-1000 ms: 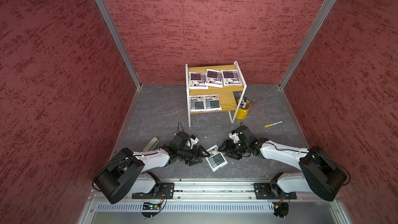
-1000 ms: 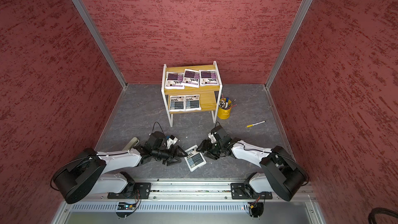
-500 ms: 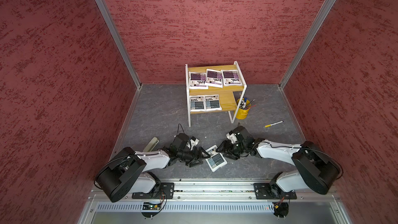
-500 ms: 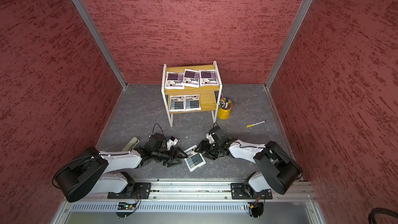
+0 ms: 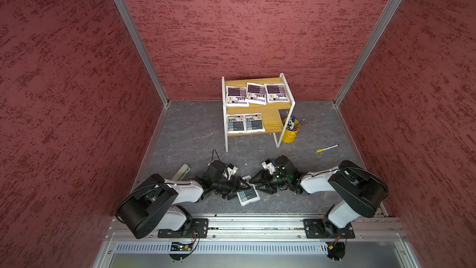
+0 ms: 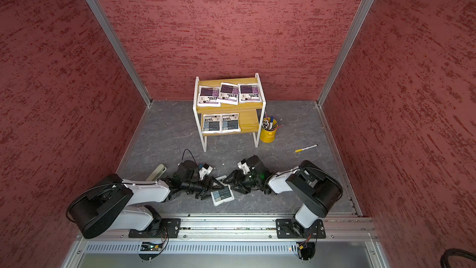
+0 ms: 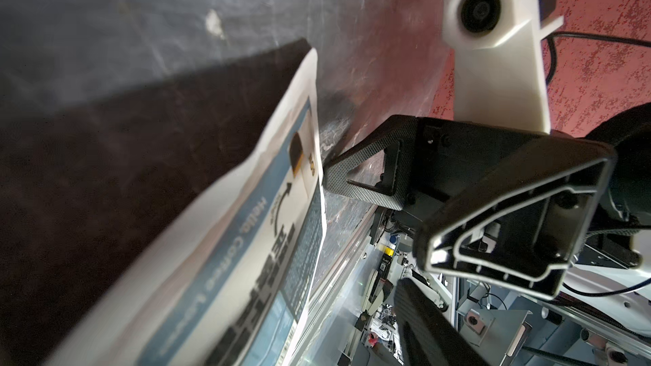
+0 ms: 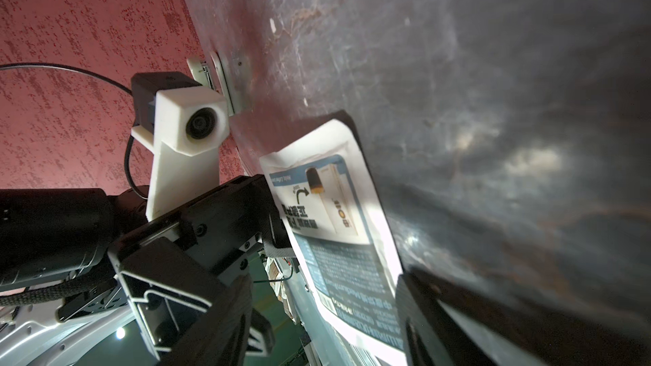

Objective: Place the bagged coffee beans on the shelf by color
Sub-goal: Pick up the bagged coffee beans at the center of the board.

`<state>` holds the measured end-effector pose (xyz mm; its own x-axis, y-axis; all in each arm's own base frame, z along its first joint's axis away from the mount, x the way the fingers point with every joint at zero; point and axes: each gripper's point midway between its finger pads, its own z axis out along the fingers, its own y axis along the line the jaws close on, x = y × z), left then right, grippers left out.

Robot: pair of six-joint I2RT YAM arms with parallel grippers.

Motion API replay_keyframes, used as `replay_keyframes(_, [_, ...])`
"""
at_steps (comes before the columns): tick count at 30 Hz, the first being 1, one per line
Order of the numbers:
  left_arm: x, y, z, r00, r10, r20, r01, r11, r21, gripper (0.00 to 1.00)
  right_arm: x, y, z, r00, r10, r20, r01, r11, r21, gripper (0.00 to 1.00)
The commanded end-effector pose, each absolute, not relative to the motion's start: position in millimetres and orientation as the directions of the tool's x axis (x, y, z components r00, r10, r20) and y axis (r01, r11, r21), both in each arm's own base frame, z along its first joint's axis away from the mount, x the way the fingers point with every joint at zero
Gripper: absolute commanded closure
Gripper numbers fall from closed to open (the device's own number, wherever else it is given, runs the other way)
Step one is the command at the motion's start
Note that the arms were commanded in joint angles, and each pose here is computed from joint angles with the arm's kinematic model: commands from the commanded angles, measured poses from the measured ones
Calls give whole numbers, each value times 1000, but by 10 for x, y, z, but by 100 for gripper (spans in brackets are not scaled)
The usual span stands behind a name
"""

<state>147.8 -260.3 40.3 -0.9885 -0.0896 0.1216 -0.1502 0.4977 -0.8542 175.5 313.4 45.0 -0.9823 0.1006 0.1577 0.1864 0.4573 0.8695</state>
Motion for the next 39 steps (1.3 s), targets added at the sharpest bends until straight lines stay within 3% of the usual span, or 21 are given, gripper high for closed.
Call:
replay_keyframes(1, [1485, -2569, 356, -987, -100, 123, -157, 510, -846, 35, 1616, 2975, 130, -960, 153, 236, 282, 532, 799, 31])
replay_keyframes(12, [1515, -2553, 366, -987, -108, 121, -160, 505, -848, 62, 1608, 2966, 106, -959, 153, 239, 284, 538, 793, 31])
replay_keyframes(24, [1548, -2558, 407, -988, -103, 115, -151, 485, -862, 80, 1616, 2967, 105, -959, 156, 238, 284, 542, 791, 31])
replay_keyframes(29, [1570, -2557, 438, -989, -101, 110, -144, 474, -868, 87, 1628, 2968, 144, -960, 160, 231, 281, 539, 794, 31])
replay_keyframes(39, [1637, -2572, 595, -991, -91, 97, -127, 431, -893, 89, 1665, 2846, 325, -961, 193, 200, 274, 533, 801, 31])
